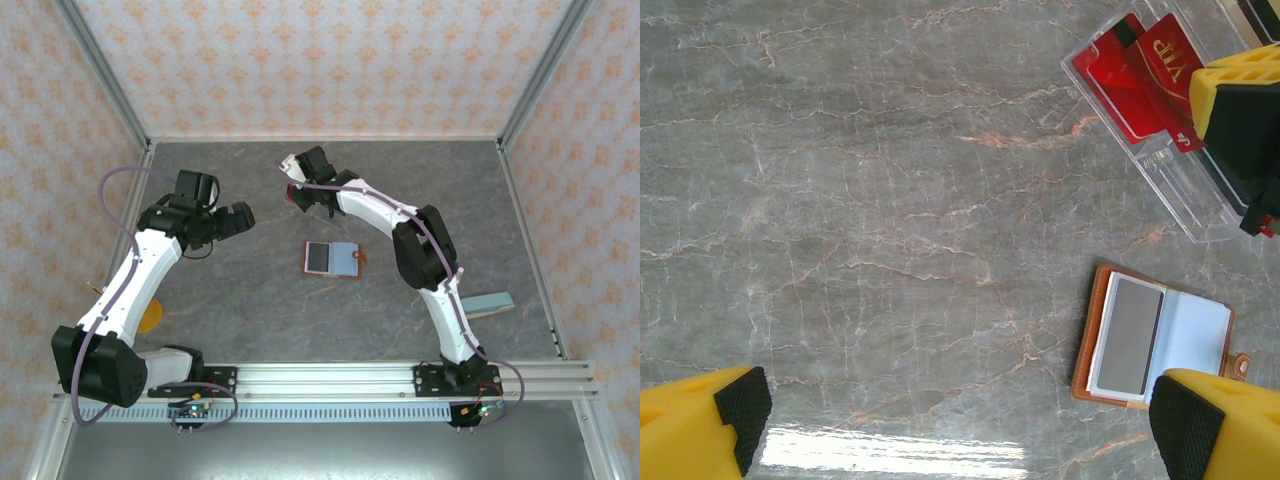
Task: Take the credit cards out of the card holder
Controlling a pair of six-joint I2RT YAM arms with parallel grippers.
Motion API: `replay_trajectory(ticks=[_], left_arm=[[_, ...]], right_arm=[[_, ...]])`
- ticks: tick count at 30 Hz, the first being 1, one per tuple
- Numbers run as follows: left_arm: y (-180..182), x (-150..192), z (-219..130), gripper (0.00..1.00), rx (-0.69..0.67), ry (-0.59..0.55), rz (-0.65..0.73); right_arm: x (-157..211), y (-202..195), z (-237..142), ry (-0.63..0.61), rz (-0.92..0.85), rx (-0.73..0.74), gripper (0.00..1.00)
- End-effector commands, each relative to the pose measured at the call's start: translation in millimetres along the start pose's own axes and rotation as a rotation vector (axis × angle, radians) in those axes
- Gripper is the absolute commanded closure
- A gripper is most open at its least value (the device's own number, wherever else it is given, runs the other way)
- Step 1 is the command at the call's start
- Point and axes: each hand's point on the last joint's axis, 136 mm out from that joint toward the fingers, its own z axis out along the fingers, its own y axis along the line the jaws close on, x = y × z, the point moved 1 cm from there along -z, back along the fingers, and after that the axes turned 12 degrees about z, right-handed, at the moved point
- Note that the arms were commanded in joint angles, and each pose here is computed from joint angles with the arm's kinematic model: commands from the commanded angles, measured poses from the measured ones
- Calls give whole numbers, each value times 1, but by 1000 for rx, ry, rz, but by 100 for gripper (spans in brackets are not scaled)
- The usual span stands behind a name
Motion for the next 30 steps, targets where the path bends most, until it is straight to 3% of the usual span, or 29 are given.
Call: replay_trajectory(ticks=[1,12,24,30], left_arm=[[3,4,0,0,-12,16,8],[1,5,5,0,-1,36,11],[0,6,8,0,7,48,11],[-1,6,10,0,8,53,12]], right_arm=[[-13,-3,-2,-34,11,18,100],[-21,-10,6,-48,5,-2,100],[-4,-11,22,5,-36,-45,100],[-2,-15,23,13,-31,-26,92]])
